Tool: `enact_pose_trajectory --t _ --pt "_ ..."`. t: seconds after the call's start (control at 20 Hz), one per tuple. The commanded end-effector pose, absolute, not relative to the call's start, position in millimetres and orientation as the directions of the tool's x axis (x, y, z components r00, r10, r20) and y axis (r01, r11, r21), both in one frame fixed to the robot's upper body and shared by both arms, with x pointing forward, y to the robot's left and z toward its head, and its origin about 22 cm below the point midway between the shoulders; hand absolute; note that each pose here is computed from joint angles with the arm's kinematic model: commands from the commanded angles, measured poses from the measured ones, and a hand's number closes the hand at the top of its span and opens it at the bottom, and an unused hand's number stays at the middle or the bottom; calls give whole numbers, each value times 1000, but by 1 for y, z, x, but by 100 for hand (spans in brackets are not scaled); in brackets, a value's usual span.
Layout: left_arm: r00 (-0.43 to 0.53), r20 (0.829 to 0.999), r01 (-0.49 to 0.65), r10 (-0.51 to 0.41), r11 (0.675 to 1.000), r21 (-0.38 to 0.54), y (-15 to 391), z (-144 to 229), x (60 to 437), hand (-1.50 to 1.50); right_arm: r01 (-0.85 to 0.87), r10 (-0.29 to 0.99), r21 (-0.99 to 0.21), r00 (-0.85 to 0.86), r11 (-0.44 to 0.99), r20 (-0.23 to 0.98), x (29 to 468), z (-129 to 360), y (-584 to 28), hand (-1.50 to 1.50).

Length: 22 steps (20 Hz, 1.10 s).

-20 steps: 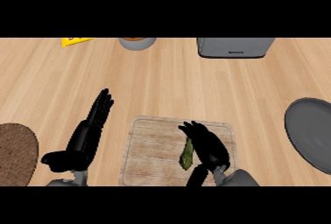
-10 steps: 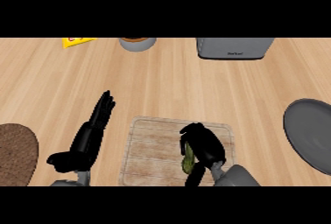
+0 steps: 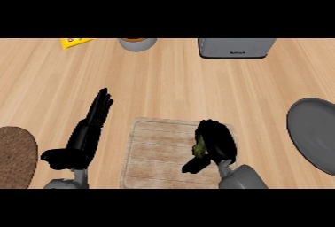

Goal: Pick the squash from the cutting board and place it in the pan

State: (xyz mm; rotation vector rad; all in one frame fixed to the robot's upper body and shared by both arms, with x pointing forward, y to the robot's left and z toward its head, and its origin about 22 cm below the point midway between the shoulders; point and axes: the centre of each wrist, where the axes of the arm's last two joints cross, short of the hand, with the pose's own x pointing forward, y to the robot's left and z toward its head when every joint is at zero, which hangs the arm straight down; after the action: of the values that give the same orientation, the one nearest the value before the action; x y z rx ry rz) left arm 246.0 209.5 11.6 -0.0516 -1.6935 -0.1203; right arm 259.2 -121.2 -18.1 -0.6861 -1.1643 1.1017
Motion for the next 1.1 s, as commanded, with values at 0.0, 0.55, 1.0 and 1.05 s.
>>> enact_pose_trajectory --t 0.0,0.55,1.0,1.05 --pt "-141 989 99 -42 994 56 212 16 247 0 -145 866 -894 354 424 353 281 -13 -159 150" --pt "-119 992 103 -41 993 53 202 12 245 0 382 825 -887 390 259 409 253 80 -139 150" --pt "-119 992 122 -42 991 56 211 -5 237 0 558 663 -763 439 328 606 252 101 -190 150" --pt "-121 991 109 -49 992 63 203 -2 239 0 572 656 -758 447 313 608 251 81 -199 150"
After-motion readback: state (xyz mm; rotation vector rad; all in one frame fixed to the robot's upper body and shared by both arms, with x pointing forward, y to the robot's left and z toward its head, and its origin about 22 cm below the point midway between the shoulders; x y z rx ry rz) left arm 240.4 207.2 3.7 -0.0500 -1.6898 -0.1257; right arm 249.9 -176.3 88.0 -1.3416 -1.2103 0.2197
